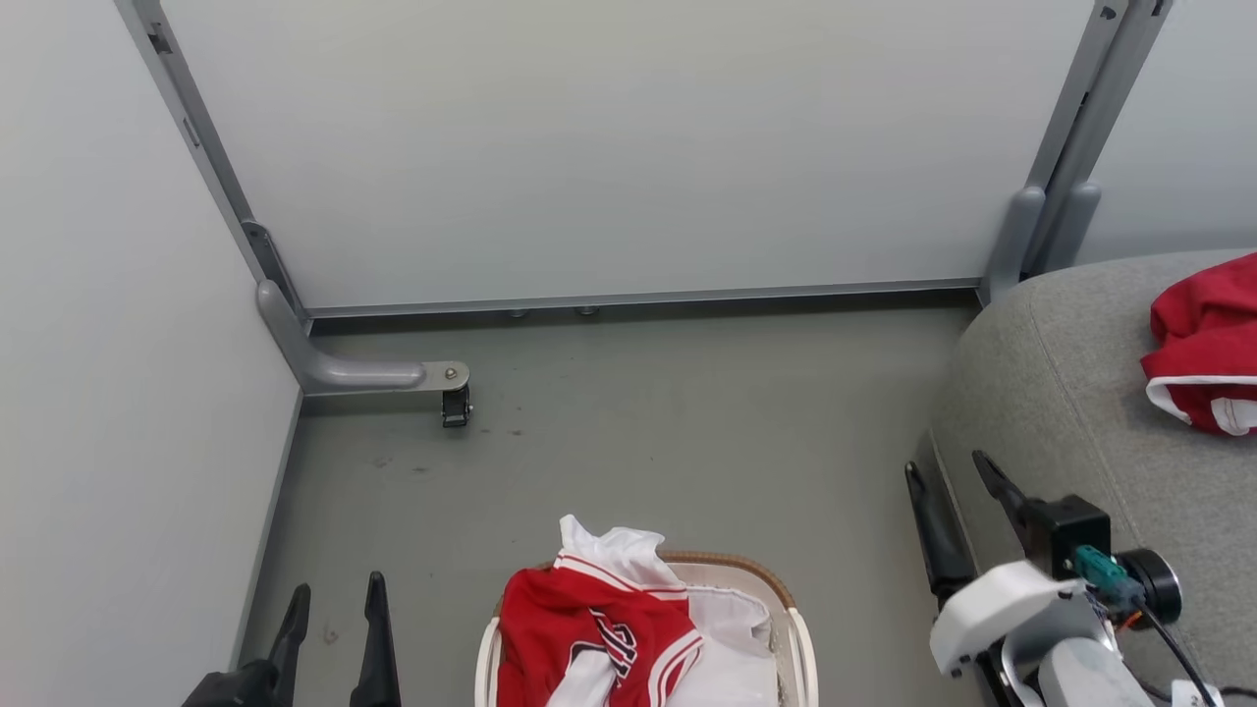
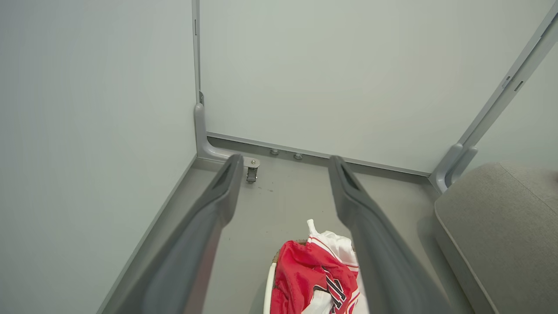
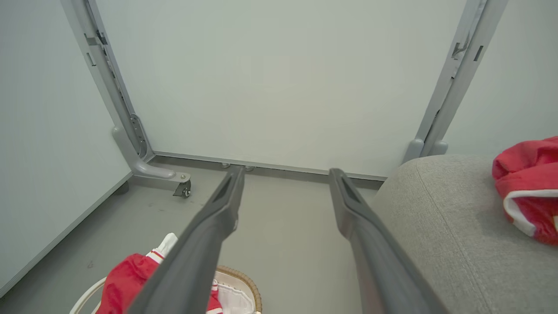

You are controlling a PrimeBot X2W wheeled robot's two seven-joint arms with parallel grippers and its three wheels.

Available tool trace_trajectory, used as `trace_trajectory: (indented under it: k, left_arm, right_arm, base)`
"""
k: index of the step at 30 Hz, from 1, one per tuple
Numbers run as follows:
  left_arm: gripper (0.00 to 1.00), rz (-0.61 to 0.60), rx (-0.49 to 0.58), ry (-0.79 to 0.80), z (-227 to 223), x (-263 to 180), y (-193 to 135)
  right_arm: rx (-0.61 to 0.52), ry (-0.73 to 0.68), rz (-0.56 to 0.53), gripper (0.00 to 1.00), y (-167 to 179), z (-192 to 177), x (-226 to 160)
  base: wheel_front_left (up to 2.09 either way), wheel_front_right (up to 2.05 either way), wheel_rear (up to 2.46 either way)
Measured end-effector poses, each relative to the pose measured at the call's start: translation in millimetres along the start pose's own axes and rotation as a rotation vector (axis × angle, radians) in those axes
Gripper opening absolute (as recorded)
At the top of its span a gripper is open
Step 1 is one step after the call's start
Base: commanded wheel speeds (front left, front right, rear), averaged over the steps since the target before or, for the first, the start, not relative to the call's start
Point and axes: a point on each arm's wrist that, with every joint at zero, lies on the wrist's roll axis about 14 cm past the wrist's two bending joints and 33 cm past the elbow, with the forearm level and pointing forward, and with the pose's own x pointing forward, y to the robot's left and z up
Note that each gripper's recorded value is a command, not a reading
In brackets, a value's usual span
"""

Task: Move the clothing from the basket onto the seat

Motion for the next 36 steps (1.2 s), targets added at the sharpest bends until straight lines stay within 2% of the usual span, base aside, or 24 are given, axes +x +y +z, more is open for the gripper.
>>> trace_trajectory:
  k: [5,11,36]
  left_arm:
    - [1.0,-0.014,0.008,-0.008,0.2,-3.2,-4.6]
    - [1.0,-0.026,0.019,0.003,-3.9,-3.3,-6.9]
    - [1.0,-0.029,0.029,0.026,-12.1,-2.5,-5.6]
  right_arm:
    - [0.074,0.014,-0.034,1.0,-5.0,-9.9,-21.1]
    - [0.077,0.029,-0.02,1.0,1.6,-15.8,-31.7]
    - [0.083,0.028,-0.038,1.0,-4.0,-16.2,-33.4]
  base:
    - [0.0,0.0,0.0]
    - [0.0,0.0,0.0]
    - [0.0,0.0,0.0]
